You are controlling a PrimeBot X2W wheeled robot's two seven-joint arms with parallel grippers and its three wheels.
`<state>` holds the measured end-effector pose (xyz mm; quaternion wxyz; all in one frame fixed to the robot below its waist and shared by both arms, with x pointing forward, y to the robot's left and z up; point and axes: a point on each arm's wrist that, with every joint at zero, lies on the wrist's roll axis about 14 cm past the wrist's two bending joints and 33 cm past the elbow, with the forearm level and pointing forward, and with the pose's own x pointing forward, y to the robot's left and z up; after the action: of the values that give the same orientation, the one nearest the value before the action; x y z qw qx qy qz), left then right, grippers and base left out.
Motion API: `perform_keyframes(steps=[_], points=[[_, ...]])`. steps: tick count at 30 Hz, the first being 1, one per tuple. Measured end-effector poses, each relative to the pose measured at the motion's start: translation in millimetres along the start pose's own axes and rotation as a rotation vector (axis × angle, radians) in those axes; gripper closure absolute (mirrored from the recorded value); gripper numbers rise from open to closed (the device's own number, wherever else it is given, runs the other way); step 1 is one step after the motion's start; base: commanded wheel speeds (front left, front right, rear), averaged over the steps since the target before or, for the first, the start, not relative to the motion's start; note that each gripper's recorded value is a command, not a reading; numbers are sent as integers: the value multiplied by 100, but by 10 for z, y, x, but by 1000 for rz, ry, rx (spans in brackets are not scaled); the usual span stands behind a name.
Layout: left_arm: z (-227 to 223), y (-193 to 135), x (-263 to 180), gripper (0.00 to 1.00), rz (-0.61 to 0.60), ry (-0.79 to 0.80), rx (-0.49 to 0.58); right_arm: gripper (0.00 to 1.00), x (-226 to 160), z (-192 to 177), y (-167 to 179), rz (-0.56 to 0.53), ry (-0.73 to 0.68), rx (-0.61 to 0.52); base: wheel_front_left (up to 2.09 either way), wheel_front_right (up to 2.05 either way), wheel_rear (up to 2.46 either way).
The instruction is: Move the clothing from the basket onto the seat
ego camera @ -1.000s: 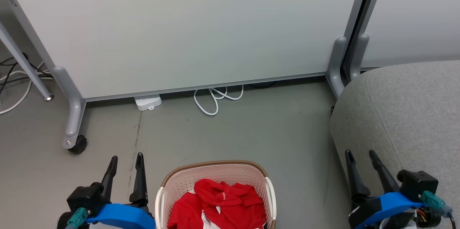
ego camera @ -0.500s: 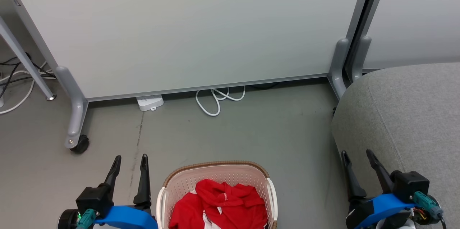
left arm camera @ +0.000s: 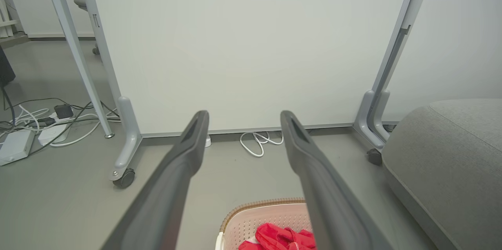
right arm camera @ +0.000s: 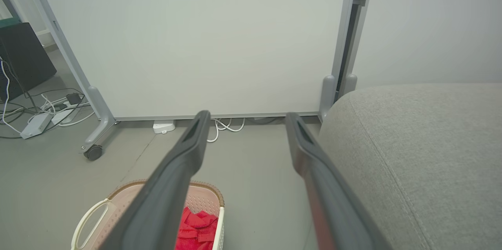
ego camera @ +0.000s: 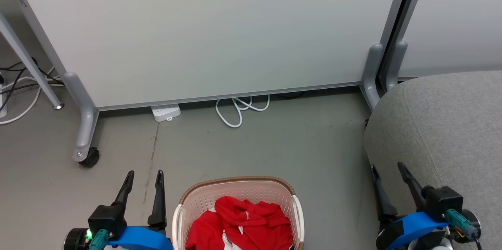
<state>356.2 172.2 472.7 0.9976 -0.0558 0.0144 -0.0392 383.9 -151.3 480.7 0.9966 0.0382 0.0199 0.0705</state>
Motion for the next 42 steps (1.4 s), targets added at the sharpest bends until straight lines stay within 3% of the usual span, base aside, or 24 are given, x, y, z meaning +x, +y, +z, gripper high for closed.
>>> perform_keyframes(steps=[9, 16, 25, 35, 42], points=[[-45, -7, 4, 0, -1, 14, -5, 0, -3, -17, 2, 1, 6, 2, 0, 0, 0], [-349, -90, 77, 0, -39, 113, -5, 0, 94, 35, 5, 6, -9, 6, 0, 0, 0], [-952, -277, 673, 0, -175, 319, 42, 0, 564, 93, -68, 16, -41, -14, 0, 0, 0], [-2083, -702, 1184, 0, -432, 609, 140, 0, 893, -538, -332, -19, 83, -12, 0, 0, 0], [-2913, -844, 1249, 0, -545, 802, 179, 0, 1001, -1019, -439, -24, 171, -3, 0, 0, 0]])
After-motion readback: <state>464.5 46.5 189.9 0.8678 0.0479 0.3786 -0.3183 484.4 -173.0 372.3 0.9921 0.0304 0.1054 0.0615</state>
